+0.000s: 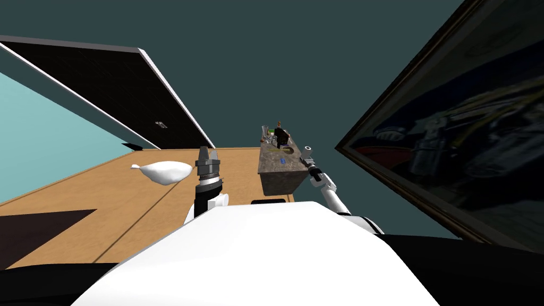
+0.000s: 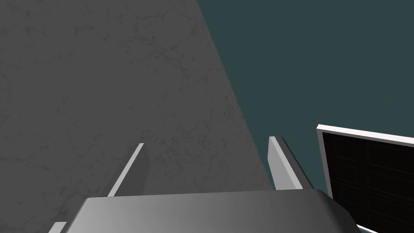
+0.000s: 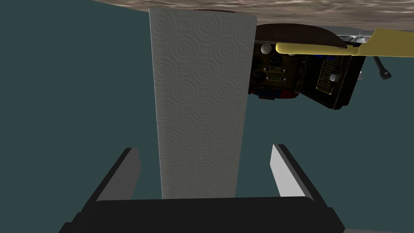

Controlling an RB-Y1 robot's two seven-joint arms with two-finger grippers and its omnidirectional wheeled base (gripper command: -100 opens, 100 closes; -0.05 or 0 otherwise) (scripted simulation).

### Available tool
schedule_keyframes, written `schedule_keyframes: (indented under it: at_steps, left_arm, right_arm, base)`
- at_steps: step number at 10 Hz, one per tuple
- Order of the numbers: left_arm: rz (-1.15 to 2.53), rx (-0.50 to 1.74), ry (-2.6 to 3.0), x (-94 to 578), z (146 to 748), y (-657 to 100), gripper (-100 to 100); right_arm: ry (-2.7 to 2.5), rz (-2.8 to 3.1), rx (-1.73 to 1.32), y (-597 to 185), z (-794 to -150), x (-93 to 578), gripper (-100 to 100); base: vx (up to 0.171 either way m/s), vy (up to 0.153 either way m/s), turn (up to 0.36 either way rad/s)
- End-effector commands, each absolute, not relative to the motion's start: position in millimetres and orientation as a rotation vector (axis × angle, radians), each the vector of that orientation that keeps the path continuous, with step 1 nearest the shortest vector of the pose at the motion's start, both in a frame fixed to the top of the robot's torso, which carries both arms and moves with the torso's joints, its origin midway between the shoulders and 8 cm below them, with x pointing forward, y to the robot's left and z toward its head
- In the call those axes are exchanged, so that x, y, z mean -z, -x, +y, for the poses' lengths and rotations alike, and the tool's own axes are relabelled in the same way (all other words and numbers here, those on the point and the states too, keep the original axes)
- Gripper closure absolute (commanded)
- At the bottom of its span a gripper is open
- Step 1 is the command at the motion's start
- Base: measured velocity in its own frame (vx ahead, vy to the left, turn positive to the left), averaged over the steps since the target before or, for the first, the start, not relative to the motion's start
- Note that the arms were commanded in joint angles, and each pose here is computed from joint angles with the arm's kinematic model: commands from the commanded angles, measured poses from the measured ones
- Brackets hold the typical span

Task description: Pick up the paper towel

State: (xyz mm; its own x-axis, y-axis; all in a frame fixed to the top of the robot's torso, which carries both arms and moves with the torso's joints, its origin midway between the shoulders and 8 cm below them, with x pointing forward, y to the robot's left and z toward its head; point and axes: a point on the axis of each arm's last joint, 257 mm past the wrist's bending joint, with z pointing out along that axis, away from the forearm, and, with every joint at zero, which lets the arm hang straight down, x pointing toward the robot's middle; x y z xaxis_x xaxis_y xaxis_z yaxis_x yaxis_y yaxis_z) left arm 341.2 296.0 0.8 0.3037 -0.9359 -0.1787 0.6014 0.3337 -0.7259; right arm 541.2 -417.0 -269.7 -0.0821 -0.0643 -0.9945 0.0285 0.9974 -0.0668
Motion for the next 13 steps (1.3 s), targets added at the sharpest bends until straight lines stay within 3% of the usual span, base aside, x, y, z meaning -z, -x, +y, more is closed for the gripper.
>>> schedule_keyframes:
  at_steps: [1,13]
  left_arm:
    - [0.659,1.104,0.602,-1,296,-341,0]
    - [0.659,1.104,0.602,-1,296,-341,0]
  right_arm:
    - [0.061,1.643,0.055,-555,-403,267,-100]
    - [0.142,1.631,-0.009,-638,-356,243,-100]
  base:
    - [-0.04,0.013,-0.139]
    - [-0.032,0.007,-0.078]
